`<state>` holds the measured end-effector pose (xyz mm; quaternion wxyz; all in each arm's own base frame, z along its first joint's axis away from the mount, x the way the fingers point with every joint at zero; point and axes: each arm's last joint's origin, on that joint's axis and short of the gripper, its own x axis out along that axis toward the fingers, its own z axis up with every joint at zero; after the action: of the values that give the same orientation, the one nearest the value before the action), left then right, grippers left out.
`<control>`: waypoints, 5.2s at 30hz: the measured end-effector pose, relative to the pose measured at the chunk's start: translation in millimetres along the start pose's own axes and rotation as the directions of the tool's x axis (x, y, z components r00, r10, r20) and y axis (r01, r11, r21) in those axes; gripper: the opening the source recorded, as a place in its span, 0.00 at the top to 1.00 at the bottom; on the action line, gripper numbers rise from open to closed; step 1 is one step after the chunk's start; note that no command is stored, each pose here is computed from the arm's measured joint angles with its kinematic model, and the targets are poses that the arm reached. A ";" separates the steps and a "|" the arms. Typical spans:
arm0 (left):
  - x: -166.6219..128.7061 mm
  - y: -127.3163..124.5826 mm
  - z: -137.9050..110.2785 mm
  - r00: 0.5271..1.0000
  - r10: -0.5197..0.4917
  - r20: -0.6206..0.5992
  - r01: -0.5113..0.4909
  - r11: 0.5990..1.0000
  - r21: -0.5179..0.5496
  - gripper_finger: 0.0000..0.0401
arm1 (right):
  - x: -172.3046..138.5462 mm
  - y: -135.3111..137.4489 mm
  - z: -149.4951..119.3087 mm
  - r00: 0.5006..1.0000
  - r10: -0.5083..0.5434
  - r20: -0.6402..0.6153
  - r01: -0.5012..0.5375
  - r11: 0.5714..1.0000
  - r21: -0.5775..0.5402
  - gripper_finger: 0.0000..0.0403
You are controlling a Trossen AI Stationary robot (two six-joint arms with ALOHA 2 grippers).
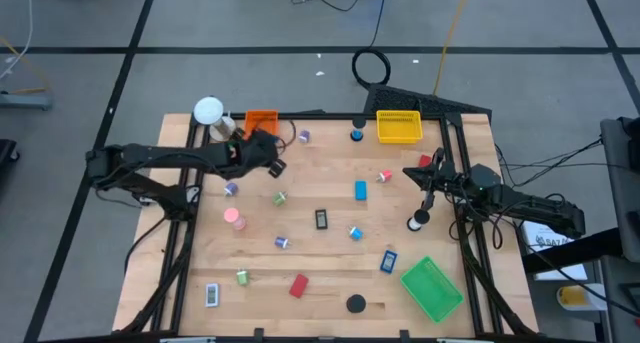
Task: Pick & Place Office items
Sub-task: Put the top blue digital clock into the orange bin, then put the pink charger adapter into the green bin
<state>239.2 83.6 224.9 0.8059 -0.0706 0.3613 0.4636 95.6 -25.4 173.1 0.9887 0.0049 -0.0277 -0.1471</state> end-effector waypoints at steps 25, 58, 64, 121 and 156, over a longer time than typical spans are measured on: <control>62.2 74.8 10.1 0.988 -0.048 -0.146 0.042 0.998 -0.044 0.99 | 0.0 0.0 0.0 1.000 0.000 0.000 0.000 1.000 0.000 1.00; 58.1 34.4 -52.2 0.868 -0.349 0.353 0.344 0.936 0.080 0.99 | 0.0 0.0 0.0 1.000 0.000 0.000 0.000 1.000 0.000 1.00; 45.5 19.5 -66.6 0.777 -0.456 0.433 0.448 0.885 0.128 0.92 | 0.0 0.0 0.0 1.000 0.000 0.000 0.000 1.000 0.000 1.00; 30.0 1.1 -67.0 0.687 -0.549 0.476 0.506 0.832 0.229 0.90 | 131.5 4.2 36.5 0.611 -0.198 -0.766 0.204 0.975 -0.090 0.89; 30.4 0.0 -68.9 0.694 -0.556 0.457 0.487 0.830 0.270 0.90 | 166.6 -7.8 -32.5 0.183 -0.245 -0.952 -0.317 0.902 -0.293 0.49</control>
<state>213.0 73.8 155.0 0.9733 0.0084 0.1249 0.1926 254.2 -81.3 149.4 0.7509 -0.1209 0.6433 -0.0872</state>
